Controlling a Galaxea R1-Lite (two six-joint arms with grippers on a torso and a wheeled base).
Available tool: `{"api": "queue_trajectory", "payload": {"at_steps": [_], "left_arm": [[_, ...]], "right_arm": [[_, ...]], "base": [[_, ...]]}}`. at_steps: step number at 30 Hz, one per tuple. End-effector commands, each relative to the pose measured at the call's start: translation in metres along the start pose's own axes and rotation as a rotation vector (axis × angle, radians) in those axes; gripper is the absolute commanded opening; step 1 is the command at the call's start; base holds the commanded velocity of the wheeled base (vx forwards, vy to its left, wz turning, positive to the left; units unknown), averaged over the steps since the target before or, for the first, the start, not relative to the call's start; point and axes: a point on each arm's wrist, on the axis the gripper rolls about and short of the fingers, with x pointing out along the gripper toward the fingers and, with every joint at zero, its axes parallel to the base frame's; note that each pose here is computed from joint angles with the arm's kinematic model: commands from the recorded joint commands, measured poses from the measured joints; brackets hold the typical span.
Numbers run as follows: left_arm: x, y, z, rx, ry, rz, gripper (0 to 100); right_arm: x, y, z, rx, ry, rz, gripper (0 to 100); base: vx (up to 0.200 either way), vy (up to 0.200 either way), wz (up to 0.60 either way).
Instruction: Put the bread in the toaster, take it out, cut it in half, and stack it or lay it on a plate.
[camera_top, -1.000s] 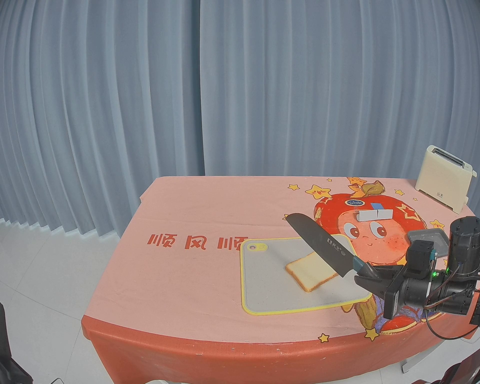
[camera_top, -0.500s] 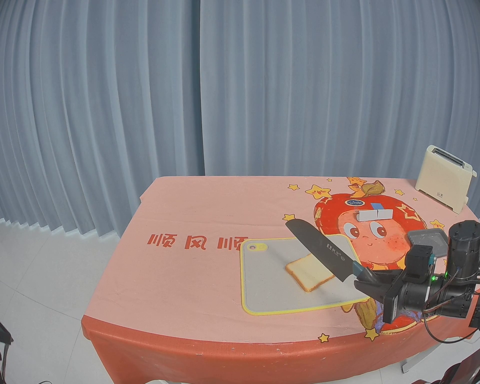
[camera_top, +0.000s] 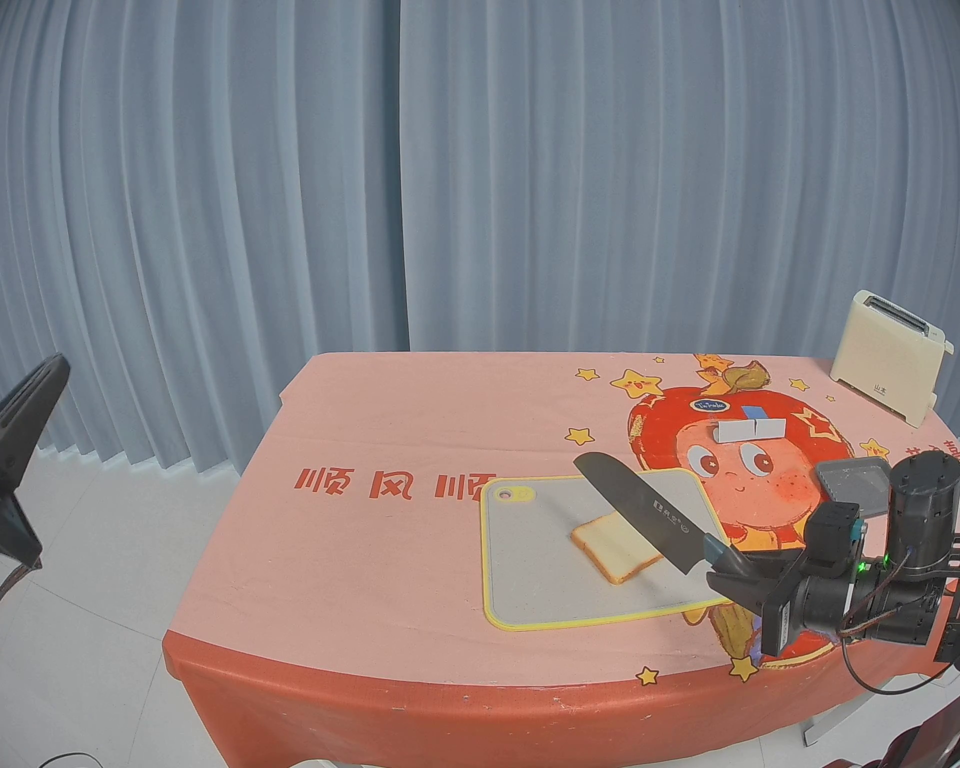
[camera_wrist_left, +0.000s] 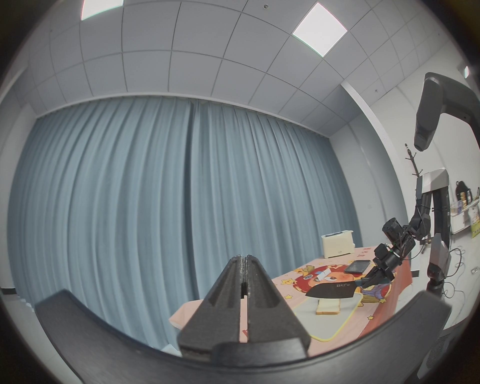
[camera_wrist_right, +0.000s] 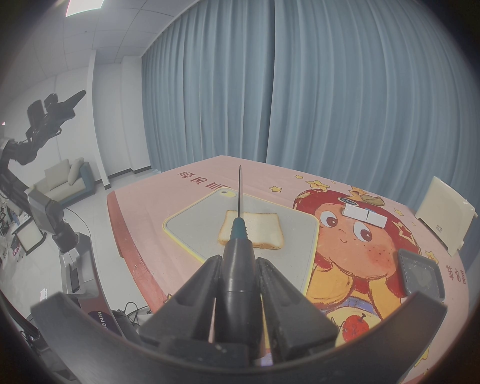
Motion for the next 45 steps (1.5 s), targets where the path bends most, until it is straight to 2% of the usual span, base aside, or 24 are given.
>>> {"api": "queue_trajectory", "payload": {"at_steps": [1, 8, 12, 18, 20, 28, 33, 41, 45], "left_arm": [[0.039, 0.011, -0.012, -0.044, 0.102, -0.053, 0], [0.070, 0.022, -0.025, -0.070, 0.180, -0.044, 0], [0.085, 0.027, -0.034, -0.076, 0.210, -0.048, 0], [0.111, 0.034, -0.036, -0.079, 0.216, -0.066, 0], [0.123, 0.033, -0.034, -0.079, 0.203, -0.085, 0], [0.156, 0.020, -0.034, -0.093, 0.184, -0.168, 0], [0.169, 0.001, -0.046, -0.108, 0.211, -0.243, 0], [0.182, -0.016, -0.065, -0.087, 0.255, -0.310, 0], [0.189, -0.028, -0.064, -0.072, 0.242, -0.353, 0]], "right_arm": [[0.001, 0.000, -0.001, -0.002, 0.005, 0.001, 0], [0.001, 0.000, -0.002, -0.004, 0.008, 0.001, 0], [0.001, 0.000, -0.002, -0.004, 0.008, 0.001, 0], [0.001, 0.000, -0.002, -0.004, 0.007, 0.001, 0], [0.000, 0.000, -0.002, -0.004, 0.005, 0.001, 0], [0.001, 0.000, -0.002, -0.004, 0.005, -0.001, 0], [0.001, 0.000, -0.002, -0.004, 0.007, -0.001, 0], [0.001, 0.000, -0.002, -0.004, 0.008, -0.001, 0], [0.002, 0.000, -0.002, -0.003, 0.010, -0.001, 0]], "base": [[0.000, 0.000, 0.00], [0.000, 0.000, 0.00], [0.000, 0.000, 0.00], [0.000, 0.000, 0.00], [0.000, 0.000, 0.00], [0.000, 0.000, 0.00], [0.000, 0.000, 0.00], [0.000, 0.000, 0.00], [0.000, 0.000, 0.00]]}}
